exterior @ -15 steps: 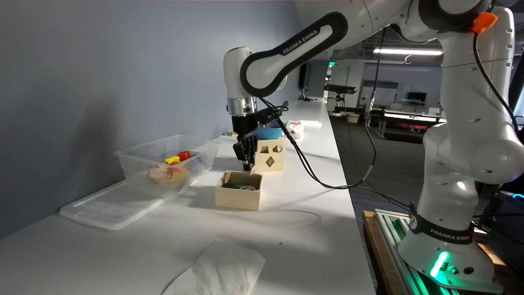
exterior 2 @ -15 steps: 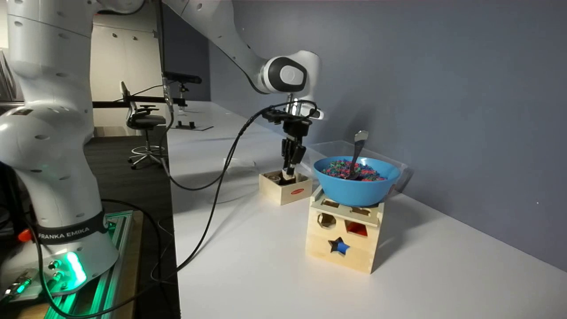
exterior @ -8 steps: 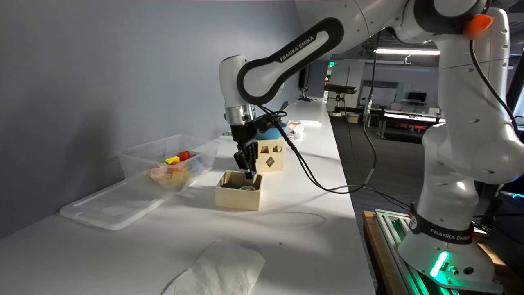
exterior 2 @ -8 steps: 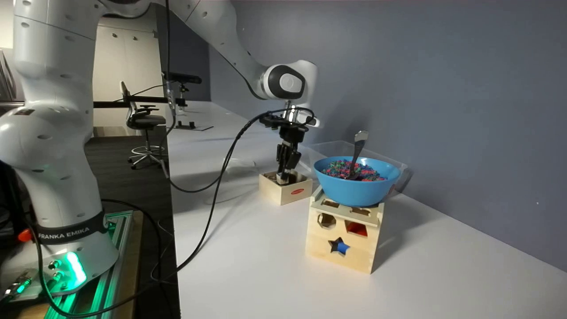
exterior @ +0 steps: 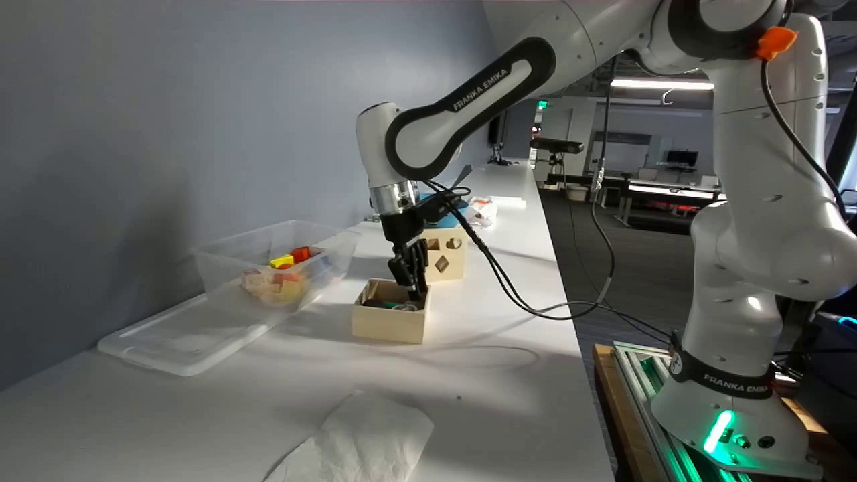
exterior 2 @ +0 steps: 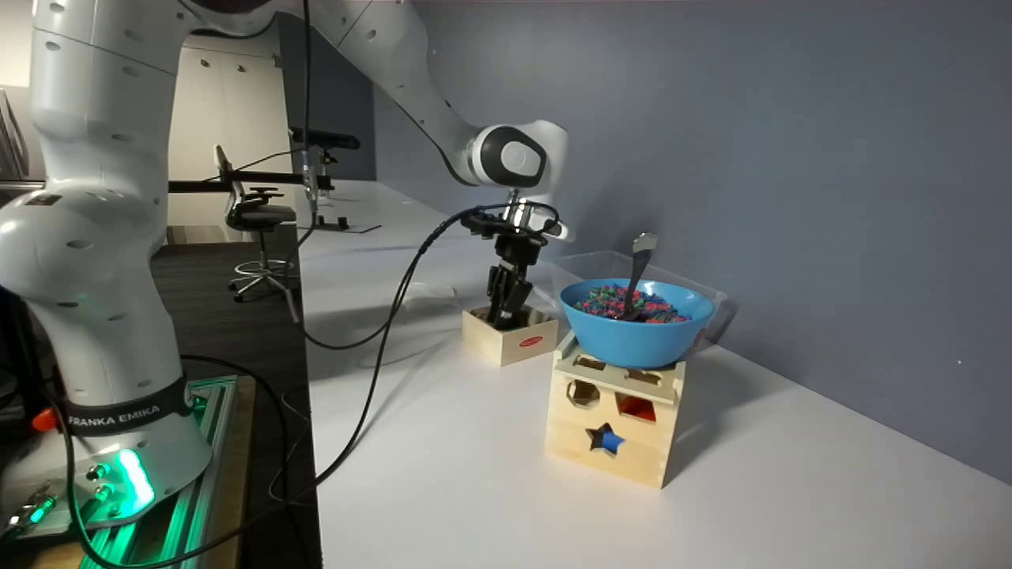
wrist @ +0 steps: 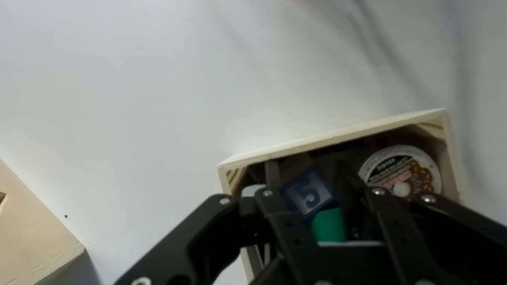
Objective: Pick up the white and orange object and put them in the box
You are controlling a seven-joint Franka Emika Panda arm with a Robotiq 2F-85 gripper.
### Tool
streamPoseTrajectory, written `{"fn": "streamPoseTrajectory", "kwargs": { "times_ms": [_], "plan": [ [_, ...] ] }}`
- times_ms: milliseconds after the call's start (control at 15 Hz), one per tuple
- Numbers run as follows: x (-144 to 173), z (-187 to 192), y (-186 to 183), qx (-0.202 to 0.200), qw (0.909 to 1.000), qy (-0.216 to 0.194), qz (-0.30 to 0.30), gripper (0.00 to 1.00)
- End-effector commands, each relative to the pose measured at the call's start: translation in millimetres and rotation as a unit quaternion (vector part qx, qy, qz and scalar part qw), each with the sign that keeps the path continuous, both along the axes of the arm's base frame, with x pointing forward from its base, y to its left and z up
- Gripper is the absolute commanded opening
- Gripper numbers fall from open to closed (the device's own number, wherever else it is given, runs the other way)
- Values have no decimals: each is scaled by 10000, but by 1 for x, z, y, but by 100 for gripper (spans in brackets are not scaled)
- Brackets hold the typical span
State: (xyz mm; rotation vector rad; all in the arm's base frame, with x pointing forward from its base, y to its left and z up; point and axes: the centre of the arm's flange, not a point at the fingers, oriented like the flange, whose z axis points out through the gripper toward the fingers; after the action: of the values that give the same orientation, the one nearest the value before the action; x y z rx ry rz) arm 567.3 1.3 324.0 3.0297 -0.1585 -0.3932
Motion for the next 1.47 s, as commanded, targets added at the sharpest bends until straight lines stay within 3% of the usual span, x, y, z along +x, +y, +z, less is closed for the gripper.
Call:
{"fn": "streamPoseTrajectory", "kwargs": {
  "times_ms": [0,200,333,533,667,933,1000,1133,1200,1400],
  "plan": [
    [-6,7,-4,9,9999,105,-76,70],
    [-14,24,-11,103,9991,-187,-355,92],
    [-19,43,-16,101,9974,-518,-496,100],
    [-24,77,-24,92,9903,-1215,-663,100],
    [-25,100,-35,-78,9808,-1691,-966,100],
    [8,139,-73,-608,9586,-2444,-1328,100],
    [15,145,-84,-771,9535,-2523,-1459,100],
    [37,156,-109,-861,9535,-2407,-1598,100],
    [10,148,-94,-664,9562,-2459,-1443,100],
    [22,151,-112,-737,9533,-2472,-1574,100]
  ]
}}
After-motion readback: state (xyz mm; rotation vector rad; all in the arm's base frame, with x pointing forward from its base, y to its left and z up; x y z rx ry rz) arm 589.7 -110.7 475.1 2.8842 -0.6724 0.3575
